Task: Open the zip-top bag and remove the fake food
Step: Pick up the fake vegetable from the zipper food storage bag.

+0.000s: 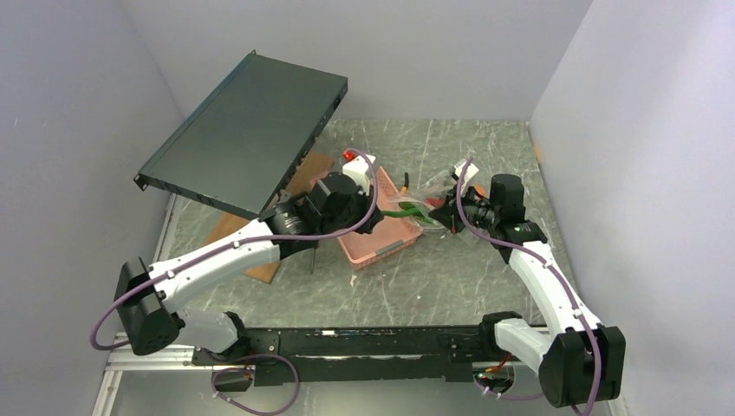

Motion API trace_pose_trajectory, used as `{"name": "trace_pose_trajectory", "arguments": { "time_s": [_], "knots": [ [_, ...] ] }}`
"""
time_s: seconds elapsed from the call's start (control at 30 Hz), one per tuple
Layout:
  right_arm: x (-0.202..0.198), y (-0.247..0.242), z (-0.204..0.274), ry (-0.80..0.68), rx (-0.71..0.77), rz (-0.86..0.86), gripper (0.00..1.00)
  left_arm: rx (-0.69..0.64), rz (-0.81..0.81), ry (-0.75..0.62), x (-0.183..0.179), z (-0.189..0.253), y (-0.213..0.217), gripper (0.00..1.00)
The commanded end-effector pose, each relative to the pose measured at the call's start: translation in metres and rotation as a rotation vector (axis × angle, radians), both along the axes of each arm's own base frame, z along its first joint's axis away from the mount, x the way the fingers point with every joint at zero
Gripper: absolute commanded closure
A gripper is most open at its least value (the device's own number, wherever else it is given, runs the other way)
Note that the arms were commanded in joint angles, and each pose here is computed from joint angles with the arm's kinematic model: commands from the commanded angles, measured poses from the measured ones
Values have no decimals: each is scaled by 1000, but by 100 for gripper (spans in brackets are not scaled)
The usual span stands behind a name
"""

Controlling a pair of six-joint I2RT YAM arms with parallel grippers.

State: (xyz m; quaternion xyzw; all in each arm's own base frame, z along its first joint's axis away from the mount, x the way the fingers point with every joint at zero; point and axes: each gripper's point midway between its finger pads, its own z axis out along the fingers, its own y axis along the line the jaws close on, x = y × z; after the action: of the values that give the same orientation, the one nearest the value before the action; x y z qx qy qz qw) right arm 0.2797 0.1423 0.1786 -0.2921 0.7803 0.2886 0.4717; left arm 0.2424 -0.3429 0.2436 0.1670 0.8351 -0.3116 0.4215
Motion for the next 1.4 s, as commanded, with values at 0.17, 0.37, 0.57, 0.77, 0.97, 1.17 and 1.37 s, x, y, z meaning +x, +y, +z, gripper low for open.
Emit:
{"name": "trace_pose_trajectory", "arguments": {
  "time_s": [0.17, 0.37, 0.57, 0.77, 0.97, 1.17, 1.37],
  "knots": [
    [7, -2, 14, -51, -1, 4, 100, -10, -31, -50, -19, 22, 21, 100],
    [7, -3, 13, -48, -2, 2, 100, -14, -34, -62, -31, 23, 38, 100],
    [8, -4, 13, -50, -4, 0, 100, -28, -36, -91, -42, 31, 57, 100],
    [7, -3, 13, -47, -5, 5, 100, -79, -49, -123, -55, 40, 71, 100],
    [7, -4, 12, -48, -10, 4, 100, -110, -24, -131, -67, 36, 92, 100],
    [7, -4, 11, -46, -13, 9, 100, -161, 2, -160, -74, 41, 109, 100],
    [7, -5, 10, -48, -17, 8, 100, -179, 40, -172, -78, 38, 124, 100]
  ]
}}
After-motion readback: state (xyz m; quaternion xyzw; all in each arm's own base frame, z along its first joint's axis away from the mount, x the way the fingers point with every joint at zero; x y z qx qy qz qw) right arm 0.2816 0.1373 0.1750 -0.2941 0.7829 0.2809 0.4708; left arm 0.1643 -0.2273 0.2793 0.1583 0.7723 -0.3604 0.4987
